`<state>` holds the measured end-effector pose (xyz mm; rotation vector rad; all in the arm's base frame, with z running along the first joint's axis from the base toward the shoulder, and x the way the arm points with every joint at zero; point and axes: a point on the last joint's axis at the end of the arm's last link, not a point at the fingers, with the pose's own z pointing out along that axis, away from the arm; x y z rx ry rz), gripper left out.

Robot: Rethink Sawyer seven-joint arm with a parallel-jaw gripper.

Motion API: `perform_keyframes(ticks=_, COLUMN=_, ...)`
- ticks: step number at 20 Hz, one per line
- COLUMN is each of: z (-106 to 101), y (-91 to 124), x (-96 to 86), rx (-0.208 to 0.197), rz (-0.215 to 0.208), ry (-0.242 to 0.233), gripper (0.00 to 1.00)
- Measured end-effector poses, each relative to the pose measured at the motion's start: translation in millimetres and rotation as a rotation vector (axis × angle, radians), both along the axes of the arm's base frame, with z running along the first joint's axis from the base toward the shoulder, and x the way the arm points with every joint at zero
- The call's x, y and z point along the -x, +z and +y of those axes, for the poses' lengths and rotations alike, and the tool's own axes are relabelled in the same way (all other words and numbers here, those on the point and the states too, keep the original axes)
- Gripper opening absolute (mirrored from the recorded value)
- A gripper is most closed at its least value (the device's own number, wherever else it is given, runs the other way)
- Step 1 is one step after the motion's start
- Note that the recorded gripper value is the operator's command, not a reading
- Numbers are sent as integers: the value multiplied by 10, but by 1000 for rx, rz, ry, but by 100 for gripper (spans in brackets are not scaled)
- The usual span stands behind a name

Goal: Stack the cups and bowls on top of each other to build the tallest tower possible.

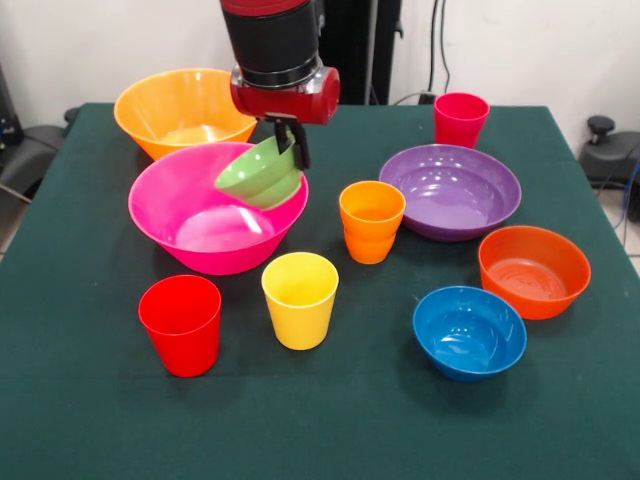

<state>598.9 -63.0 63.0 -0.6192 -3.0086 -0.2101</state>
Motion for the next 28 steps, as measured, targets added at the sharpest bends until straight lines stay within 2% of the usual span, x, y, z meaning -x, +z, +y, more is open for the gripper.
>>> perform_keyframes(ticks=9, z=-93, y=-22, x=28, rx=4, rz=-5, ry=13, gripper=0)
perform_keyframes(ticks=23, z=-54, y=-198, x=77, rx=-36, rz=6, ry=34, gripper=0)
perform_keyframes(ticks=28, z=-143, y=-222, x=96, rx=-41, rz=3, ry=29, gripper=0)
